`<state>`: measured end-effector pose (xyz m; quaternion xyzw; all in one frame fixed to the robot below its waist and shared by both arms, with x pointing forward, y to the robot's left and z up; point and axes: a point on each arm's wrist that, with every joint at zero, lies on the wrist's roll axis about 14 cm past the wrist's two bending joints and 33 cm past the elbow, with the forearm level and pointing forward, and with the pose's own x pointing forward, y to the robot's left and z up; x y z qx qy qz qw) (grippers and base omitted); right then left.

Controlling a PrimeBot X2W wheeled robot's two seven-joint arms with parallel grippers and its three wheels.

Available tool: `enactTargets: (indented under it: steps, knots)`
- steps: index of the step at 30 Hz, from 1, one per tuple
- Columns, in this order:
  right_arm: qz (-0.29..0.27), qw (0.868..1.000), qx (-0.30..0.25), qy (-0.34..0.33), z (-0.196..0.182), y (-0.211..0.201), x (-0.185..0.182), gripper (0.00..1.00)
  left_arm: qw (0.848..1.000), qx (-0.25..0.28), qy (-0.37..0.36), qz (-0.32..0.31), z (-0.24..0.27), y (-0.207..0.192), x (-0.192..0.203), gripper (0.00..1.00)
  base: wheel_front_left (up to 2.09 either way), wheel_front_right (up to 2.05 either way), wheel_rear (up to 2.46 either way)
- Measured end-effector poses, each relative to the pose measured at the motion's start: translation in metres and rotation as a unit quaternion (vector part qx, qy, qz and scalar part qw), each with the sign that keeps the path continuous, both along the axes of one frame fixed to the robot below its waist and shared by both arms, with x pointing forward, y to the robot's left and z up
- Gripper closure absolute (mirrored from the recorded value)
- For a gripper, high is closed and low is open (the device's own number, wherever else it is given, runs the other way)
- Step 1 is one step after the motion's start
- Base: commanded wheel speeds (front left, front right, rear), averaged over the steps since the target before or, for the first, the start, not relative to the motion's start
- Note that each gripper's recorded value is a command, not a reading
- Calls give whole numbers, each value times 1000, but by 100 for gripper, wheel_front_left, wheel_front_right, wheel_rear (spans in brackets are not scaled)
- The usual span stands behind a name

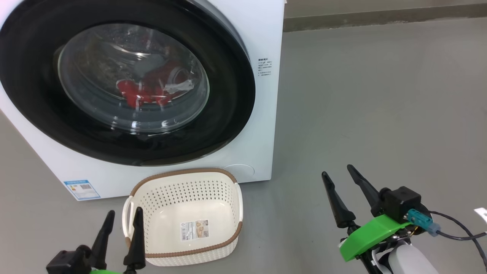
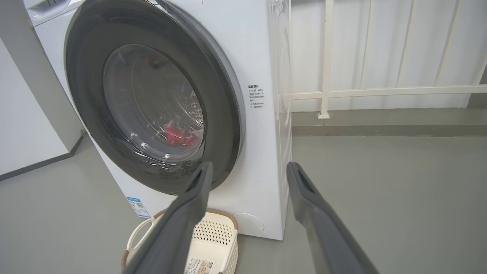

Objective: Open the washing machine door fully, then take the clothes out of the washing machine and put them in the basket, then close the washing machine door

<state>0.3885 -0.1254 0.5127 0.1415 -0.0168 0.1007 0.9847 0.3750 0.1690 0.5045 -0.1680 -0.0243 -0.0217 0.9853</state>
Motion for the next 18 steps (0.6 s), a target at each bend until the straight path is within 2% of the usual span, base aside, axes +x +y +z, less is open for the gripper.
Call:
enactTargets:
  steps: [18]
  knots:
    - [25,995,-88,-42,10,12,-1,0,995,88,-34,-13,13,-6,3,0,0,0,0]
